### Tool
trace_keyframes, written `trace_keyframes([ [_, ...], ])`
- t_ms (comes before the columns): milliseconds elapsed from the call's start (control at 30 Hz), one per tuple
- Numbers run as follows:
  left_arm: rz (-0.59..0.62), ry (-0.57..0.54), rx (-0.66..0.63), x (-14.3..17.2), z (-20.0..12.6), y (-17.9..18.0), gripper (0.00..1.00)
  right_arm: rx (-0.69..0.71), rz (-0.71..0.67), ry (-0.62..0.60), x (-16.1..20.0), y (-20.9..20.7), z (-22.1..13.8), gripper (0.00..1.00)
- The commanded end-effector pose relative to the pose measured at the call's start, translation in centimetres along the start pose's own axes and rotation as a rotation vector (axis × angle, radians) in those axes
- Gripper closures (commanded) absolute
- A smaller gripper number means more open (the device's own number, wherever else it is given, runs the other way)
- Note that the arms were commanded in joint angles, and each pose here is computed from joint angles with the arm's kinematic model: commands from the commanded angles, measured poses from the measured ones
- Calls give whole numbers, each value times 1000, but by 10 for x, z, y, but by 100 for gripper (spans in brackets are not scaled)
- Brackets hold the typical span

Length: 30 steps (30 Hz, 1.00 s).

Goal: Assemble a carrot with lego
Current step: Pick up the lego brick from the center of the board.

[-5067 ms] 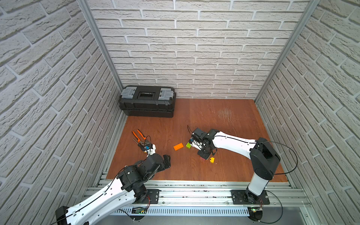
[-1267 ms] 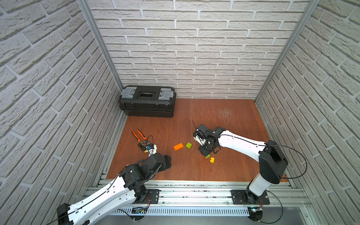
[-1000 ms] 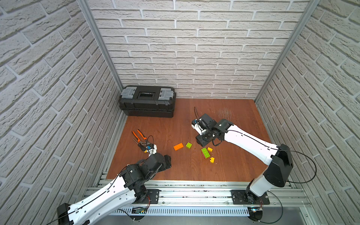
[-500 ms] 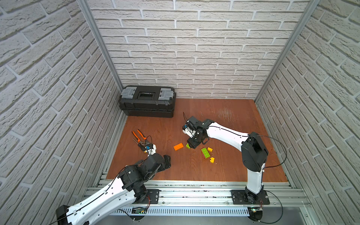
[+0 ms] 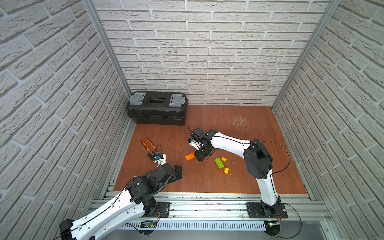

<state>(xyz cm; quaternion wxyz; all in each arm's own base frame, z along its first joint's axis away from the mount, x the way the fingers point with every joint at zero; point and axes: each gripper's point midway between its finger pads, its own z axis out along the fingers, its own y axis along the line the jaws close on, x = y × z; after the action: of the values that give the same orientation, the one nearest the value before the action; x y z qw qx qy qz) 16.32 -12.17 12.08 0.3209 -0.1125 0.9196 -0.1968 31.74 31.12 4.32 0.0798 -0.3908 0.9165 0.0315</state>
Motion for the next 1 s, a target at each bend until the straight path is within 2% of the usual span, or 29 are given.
trace_keyframes([
  [0,5,-5,-20,2,2,6,2,35,-16,-14,-7,-4,-5,35],
  [367,11,-8,-23,1,2,6,2,49,-30,19,-7,-8,9,35],
  [967,18,-6,-34,2,2,8,2,37,-32,42,-7,-8,16,43],
])
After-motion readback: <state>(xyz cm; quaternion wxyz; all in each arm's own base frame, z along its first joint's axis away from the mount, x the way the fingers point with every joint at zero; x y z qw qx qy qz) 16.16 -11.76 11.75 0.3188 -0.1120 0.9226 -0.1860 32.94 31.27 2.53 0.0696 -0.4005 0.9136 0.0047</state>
